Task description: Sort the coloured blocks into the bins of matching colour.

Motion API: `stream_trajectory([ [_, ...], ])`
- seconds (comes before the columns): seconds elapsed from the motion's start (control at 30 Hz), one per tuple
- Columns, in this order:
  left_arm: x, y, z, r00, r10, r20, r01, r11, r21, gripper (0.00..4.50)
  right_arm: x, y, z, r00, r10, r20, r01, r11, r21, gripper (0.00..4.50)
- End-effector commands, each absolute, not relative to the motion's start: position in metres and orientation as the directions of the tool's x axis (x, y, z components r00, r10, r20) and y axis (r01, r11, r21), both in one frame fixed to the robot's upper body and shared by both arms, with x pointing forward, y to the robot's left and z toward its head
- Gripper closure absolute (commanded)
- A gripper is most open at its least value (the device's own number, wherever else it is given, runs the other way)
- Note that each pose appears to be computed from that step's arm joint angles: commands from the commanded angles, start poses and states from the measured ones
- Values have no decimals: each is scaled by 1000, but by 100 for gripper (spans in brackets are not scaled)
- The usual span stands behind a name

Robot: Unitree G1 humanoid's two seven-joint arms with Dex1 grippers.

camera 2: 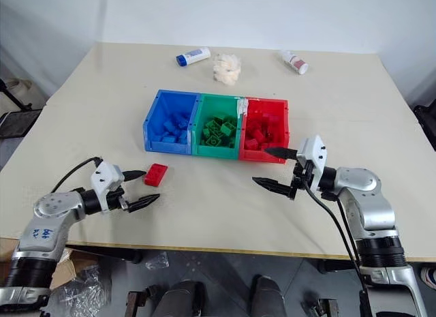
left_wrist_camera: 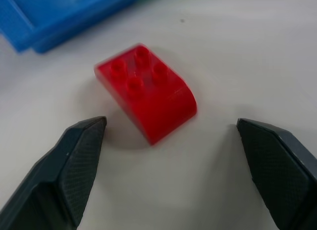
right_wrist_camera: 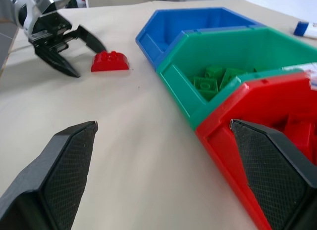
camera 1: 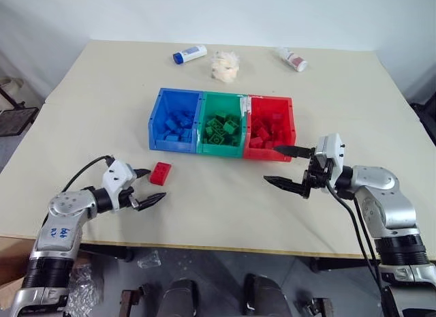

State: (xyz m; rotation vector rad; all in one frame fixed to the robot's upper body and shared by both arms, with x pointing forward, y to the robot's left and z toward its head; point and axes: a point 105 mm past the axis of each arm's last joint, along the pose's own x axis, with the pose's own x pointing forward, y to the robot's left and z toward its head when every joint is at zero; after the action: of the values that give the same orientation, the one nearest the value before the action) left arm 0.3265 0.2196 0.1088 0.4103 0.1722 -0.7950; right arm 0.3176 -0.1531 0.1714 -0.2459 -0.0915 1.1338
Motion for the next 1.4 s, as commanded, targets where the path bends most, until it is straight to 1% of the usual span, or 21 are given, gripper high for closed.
stream_trajectory([
  [0.03,337,218,100,714,-622,-321,700,644,309,1,313,-158,187,439,898,-20,-860,414,-299,0],
  [0.2,350,210,92,710,-607,-358,702,652,288,1,313,-160,187,453,891,-17,-851,427,-305,0],
  [0.23,350,209,92,706,-608,-362,706,642,298,20,313,-160,187,454,891,-17,-851,427,-305,0],
  [0.33,349,210,91,710,-606,-359,702,652,286,85,313,-160,188,458,889,-14,-848,432,-308,0],
  [0.47,349,212,91,714,-599,-362,696,662,277,213,313,-161,187,463,886,-15,-845,436,-310,0],
  [0.57,343,203,98,675,-659,-331,736,629,248,300,313,-163,187,466,885,-17,-843,438,-312,0],
  [0.77,338,185,111,617,-718,-323,787,564,248,302,312,-164,186,472,882,-17,-841,444,-311,0],
  [0.83,338,173,123,593,-747,-300,804,528,276,302,311,-164,186,478,878,-11,-837,452,-309,0],
  [0.9,341,154,141,565,-787,-247,816,488,310,302,309,-167,185,489,872,-5,-831,464,-308,0],
  [1.03,355,121,176,527,-842,-114,814,462,353,302,305,-175,184,527,850,6,-807,503,-309,0],
  [1.13,373,88,200,481,-876,-32,819,437,373,302,300,-183,185,568,823,19,-777,544,-316,0],
  [1.23,385,67,211,437,-900,-7,827,399,396,302,296,-186,185,593,805,31,-757,570,-319,0],
  [1.3,400,44,226,420,-907,36,826,399,399,302,291,-188,185,621,783,46,-733,600,-319,0],
  [1.4,410,15,238,378,-924,58,838,369,403,302,281,-190,181,655,754,56,-706,636,-310,0],
])
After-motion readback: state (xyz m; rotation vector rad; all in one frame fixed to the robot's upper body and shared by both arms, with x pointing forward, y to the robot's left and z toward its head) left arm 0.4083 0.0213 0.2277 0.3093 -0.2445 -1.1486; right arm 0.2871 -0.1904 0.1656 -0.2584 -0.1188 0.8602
